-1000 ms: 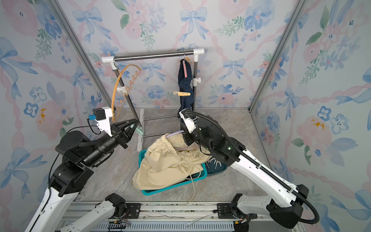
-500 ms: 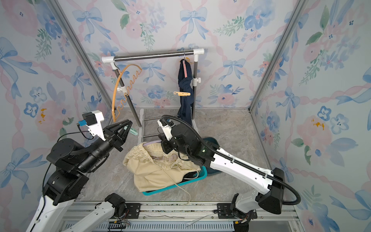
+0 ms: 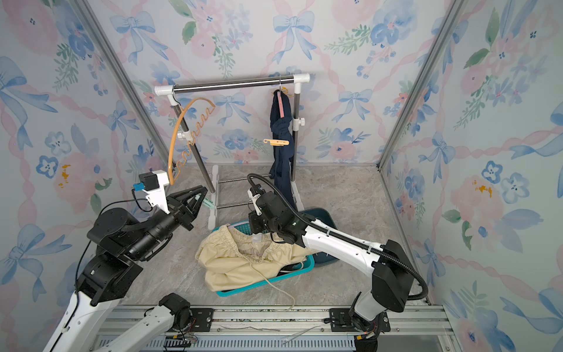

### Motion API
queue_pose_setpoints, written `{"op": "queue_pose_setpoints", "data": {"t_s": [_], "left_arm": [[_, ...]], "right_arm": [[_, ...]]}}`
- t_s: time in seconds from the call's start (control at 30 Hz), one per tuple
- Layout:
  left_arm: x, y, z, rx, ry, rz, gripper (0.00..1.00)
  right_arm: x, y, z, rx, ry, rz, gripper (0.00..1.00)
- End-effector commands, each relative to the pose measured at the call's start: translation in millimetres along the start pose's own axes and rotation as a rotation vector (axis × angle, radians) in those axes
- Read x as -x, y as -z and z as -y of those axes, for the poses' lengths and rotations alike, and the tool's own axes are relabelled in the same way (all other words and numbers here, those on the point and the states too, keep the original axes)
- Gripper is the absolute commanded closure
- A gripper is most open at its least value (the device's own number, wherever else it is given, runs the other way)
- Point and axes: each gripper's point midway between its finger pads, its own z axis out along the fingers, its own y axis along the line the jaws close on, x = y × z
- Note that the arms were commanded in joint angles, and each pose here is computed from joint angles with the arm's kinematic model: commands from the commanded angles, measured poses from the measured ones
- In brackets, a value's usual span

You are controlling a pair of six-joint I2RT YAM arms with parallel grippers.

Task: Remove the clothespins securing shorts to the hanger
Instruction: Place the hanger in the basket.

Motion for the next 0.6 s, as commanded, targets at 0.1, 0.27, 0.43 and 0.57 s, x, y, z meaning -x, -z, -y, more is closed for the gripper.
{"op": "queue_pose_setpoints", "data": {"t_s": [0.1, 0.27, 0.43, 0.57], "left_arm": [[-11, -2, -7, 0.014, 0.024, -0.009, 1.00], [-18, -6, -9, 0.018, 0.034, -0.028, 1.00], [-23, -9, -11, 0.019, 0.043, -0.042, 1.00], [-27, -13, -11, 0.015, 0.050, -0.057, 1.00]], "right_arm": [[-57, -26, 24, -0.031, -0.029, -0.144, 0.81], [-51, -23, 32, -0.037, -0.037, -0.122, 0.49], [-39, -15, 36, -0.043, -0.018, -0.101, 0.30], [-23, -2, 33, -0.038, 0.010, -0.074, 0.28]]}}
